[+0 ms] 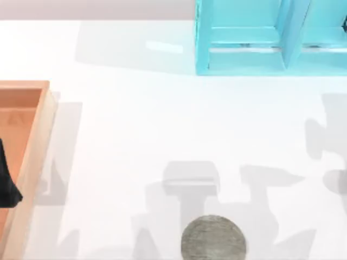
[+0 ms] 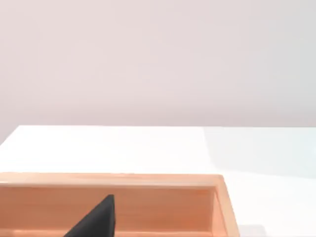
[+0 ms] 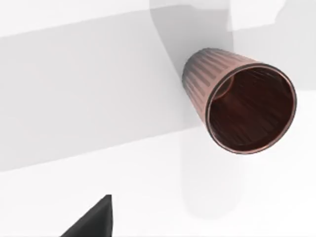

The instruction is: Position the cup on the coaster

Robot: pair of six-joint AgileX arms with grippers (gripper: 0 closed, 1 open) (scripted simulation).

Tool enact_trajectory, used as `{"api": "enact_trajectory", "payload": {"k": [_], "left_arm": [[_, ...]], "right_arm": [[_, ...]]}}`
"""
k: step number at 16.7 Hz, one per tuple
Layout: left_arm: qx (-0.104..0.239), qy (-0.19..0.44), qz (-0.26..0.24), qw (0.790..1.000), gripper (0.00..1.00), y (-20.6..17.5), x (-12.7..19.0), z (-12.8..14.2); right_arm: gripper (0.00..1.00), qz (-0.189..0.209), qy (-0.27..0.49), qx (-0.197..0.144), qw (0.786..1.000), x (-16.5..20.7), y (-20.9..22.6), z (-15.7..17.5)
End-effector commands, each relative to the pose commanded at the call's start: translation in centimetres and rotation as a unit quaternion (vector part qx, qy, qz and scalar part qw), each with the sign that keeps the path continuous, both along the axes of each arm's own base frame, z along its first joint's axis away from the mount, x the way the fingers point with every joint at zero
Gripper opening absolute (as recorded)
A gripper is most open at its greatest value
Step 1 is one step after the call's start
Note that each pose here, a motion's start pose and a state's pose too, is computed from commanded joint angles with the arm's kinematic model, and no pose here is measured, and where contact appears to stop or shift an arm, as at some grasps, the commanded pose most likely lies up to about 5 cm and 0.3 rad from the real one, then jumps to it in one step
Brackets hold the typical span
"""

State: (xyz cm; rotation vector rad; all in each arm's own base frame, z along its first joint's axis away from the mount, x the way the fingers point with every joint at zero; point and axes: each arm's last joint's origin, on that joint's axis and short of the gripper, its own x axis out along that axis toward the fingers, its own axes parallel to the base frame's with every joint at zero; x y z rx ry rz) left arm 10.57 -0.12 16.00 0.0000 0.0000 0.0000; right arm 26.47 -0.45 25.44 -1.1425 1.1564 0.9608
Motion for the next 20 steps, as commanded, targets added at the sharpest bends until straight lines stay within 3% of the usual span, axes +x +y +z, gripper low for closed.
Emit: {"api": "enact_trajectory", "payload": {"k": [3, 5, 12, 20], "left_arm": [[0.000, 0.000, 0.000, 1.000, 1.00, 0.0, 0.0, 0.0], [0.000, 0.000, 0.000, 1.000, 1.00, 0.0, 0.0, 0.0], [0.000, 0.000, 0.000, 1.000, 1.00, 0.0, 0.0, 0.0], [0.000, 0.000, 0.000, 1.000, 1.00, 0.0, 0.0, 0.0]], "right_arm": [[1.00, 0.064, 0.064, -0.005, 0.996, 2.2, -0.1, -0.4], [1.00, 0.083, 0.082, -0.005, 0.993, 2.9, -0.1, -0.5], [1.00, 0.086, 0.085, -0.005, 0.993, 2.9, 0.0, -1.0], [1.00, 0.085, 0.080, -0.005, 0.993, 3.2, -0.1, -9.4]]}}
